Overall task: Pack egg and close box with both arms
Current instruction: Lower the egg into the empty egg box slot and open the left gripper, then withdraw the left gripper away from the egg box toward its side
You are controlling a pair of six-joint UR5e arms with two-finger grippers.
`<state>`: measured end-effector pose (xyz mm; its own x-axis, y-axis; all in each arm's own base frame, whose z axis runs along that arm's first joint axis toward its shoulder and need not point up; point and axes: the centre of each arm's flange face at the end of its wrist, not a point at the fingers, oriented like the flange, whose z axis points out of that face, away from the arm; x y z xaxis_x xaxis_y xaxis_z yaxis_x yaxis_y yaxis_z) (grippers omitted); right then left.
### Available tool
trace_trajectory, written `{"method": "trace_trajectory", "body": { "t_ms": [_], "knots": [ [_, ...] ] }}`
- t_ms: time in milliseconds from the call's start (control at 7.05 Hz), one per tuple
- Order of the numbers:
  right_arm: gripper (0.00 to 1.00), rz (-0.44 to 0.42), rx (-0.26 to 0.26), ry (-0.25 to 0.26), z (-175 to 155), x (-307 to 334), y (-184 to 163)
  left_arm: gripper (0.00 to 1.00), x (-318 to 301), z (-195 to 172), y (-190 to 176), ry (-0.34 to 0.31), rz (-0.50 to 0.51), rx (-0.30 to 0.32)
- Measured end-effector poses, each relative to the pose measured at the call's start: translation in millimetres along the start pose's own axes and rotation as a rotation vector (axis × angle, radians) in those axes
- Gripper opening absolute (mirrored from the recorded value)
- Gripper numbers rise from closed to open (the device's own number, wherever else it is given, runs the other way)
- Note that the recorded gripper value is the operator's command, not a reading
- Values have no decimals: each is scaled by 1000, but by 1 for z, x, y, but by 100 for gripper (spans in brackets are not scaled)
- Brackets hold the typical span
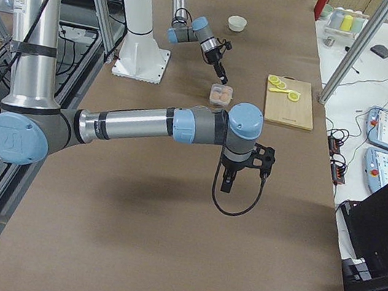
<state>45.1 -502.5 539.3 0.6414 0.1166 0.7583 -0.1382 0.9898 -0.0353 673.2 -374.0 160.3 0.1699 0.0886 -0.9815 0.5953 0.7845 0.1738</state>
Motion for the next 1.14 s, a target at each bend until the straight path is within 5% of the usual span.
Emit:
{"method": "trace_trajectory", "body": {
  "t_ms": [568,852,1135],
  "knots": [
    [100,1,-2,-14,-1,-2,0,98,8,-3,-20,10,-5,19],
    [100,-1,-11,-53,-1,-8,1,98,-4,4,-76,-45,7,11],
    [100,-8,-15,-92,-4,-16,-1,98,-19,-18,-151,-155,14,-99]
  ]
}}
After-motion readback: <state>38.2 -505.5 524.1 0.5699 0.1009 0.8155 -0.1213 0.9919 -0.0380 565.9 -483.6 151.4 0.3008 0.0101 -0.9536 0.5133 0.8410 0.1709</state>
